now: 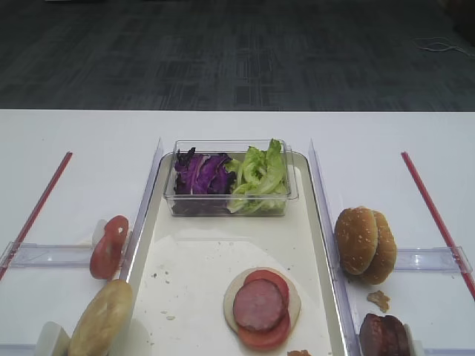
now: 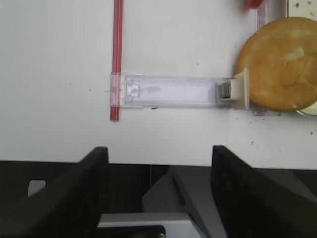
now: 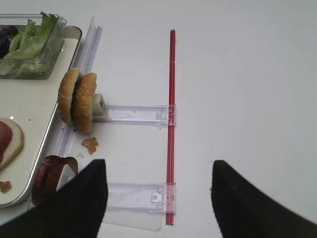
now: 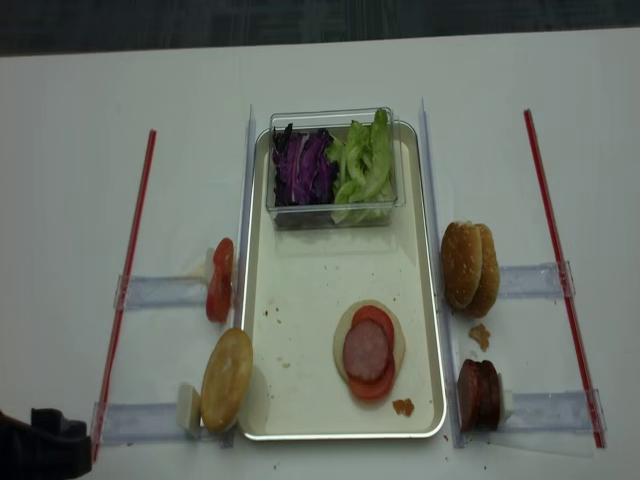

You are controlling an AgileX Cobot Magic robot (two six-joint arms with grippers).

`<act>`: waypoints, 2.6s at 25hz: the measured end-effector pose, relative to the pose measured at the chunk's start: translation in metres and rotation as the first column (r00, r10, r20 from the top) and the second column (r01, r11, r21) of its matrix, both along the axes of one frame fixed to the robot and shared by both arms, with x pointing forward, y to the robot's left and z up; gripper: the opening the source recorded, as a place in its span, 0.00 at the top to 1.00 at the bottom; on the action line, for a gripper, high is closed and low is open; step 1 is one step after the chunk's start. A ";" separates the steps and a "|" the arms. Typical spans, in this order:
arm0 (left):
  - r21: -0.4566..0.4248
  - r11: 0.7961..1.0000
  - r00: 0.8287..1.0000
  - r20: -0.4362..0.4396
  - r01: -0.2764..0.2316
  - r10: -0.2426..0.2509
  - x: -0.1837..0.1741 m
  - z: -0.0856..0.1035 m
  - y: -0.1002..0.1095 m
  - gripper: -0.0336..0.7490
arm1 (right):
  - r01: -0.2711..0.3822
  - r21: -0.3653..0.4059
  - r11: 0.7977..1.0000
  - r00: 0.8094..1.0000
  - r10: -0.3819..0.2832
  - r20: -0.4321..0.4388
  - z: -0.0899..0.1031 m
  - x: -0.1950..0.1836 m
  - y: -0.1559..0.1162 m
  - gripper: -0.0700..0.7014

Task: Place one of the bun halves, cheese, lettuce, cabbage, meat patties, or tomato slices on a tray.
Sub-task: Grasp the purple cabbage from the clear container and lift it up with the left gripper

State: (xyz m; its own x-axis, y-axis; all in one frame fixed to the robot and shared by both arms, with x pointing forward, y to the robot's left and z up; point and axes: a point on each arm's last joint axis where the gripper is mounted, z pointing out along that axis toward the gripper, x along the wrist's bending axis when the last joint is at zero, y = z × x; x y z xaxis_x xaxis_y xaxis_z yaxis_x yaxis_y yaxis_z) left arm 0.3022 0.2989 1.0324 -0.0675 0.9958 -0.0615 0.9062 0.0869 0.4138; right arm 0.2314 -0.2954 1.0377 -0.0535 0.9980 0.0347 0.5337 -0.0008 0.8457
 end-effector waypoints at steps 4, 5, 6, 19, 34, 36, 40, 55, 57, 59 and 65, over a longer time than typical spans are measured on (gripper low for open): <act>0.000 1.000 0.999 -0.033 0.000 0.000 0.005 0.001 0.000 0.42 | 0.000 0.000 1.000 1.000 0.000 0.000 0.000 0.000 0.000 0.30; 0.000 1.000 0.999 -0.033 0.000 0.000 0.007 0.003 0.000 0.42 | 0.000 0.000 1.000 1.000 0.000 0.000 0.000 0.000 0.000 0.30; 0.000 1.000 0.999 -0.036 0.000 0.000 0.009 0.005 0.000 0.42 | 0.000 0.000 1.000 1.000 0.000 0.000 0.000 0.000 0.000 0.30; 0.011 0.999 0.992 -0.124 0.036 -0.034 0.050 0.022 0.000 0.42 | -0.004 -0.006 1.000 1.000 0.004 0.000 0.000 0.000 0.000 0.30; 0.019 0.997 0.981 -0.180 0.073 -0.068 0.100 0.027 0.000 0.42 | -0.004 -0.006 1.000 1.000 0.004 0.000 0.000 0.000 0.000 0.30; 0.019 0.997 0.981 -0.183 0.072 -0.068 0.106 0.026 0.000 0.42 | -0.004 -0.006 1.000 1.000 0.004 0.000 0.000 0.000 0.000 0.30; 0.018 0.997 0.976 -0.205 0.078 -0.072 0.114 0.019 0.000 0.42 | -0.004 -0.006 1.000 1.000 0.004 0.000 0.000 0.000 0.000 0.30; 0.018 0.996 0.969 -0.232 0.088 -0.081 0.157 0.019 0.000 0.42 | -0.004 -0.006 1.000 1.000 0.004 0.000 0.000 0.000 0.000 0.30; 0.018 0.996 0.969 -0.234 0.089 -0.083 0.163 0.019 0.000 0.42 | -0.004 -0.006 1.000 1.000 0.004 0.000 0.000 0.000 0.000 0.30; 0.018 0.996 0.969 -0.234 0.089 -0.083 0.169 0.020 0.000 0.42 | -0.004 -0.006 1.000 1.000 0.004 0.000 0.000 0.000 0.000 0.30; 0.018 0.996 0.967 -0.242 0.090 -0.083 0.188 0.020 0.000 0.42 | -0.004 -0.006 1.000 1.000 0.004 0.000 0.000 0.000 0.000 0.30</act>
